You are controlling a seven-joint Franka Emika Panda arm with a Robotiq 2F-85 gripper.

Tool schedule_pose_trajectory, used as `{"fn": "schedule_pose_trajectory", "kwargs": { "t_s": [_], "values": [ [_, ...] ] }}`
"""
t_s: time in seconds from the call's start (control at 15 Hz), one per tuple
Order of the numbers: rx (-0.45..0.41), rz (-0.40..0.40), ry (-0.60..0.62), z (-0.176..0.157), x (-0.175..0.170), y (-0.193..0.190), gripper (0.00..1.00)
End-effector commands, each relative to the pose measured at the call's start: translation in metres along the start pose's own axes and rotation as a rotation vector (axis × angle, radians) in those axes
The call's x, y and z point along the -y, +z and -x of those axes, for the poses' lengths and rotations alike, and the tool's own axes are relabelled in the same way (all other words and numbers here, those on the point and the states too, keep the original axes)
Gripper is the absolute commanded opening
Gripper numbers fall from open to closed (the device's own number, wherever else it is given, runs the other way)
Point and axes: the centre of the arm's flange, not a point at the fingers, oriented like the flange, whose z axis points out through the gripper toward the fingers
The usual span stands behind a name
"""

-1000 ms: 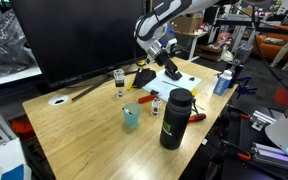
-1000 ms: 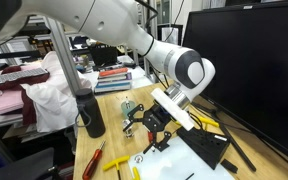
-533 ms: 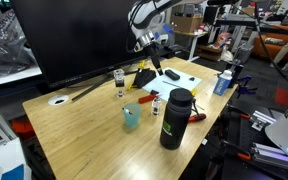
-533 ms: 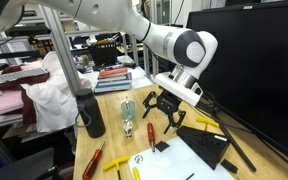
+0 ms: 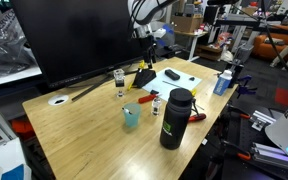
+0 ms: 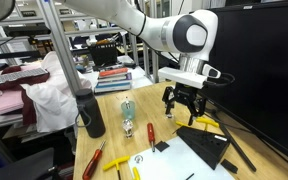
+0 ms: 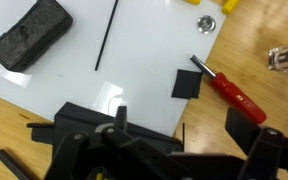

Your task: Take one wrench from the tool holder and put it on the board

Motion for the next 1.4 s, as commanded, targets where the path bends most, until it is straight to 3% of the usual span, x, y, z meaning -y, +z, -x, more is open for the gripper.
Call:
{"fn": "schedule_pose_trajectory", "kwargs": {
  "t_s": [0.0, 0.2, 0.27, 0.73, 1.33],
  "values": [
    [-0.047, 0.011, 0.199, 0.012, -0.005, 0.007, 1.00],
    [-0.104, -0.037, 0.354, 0.019, -0.013, 0.008, 1.00],
    [-0.059, -0.017, 0.277, 0.001, -0.020, 0.009, 1.00],
    [-0.068, -0.035, 0.298, 0.000, -0.021, 0.013, 1.00],
    [-0.258, -0.140, 0.639, -0.001, -0.061, 0.001, 1.00]
  ]
}}
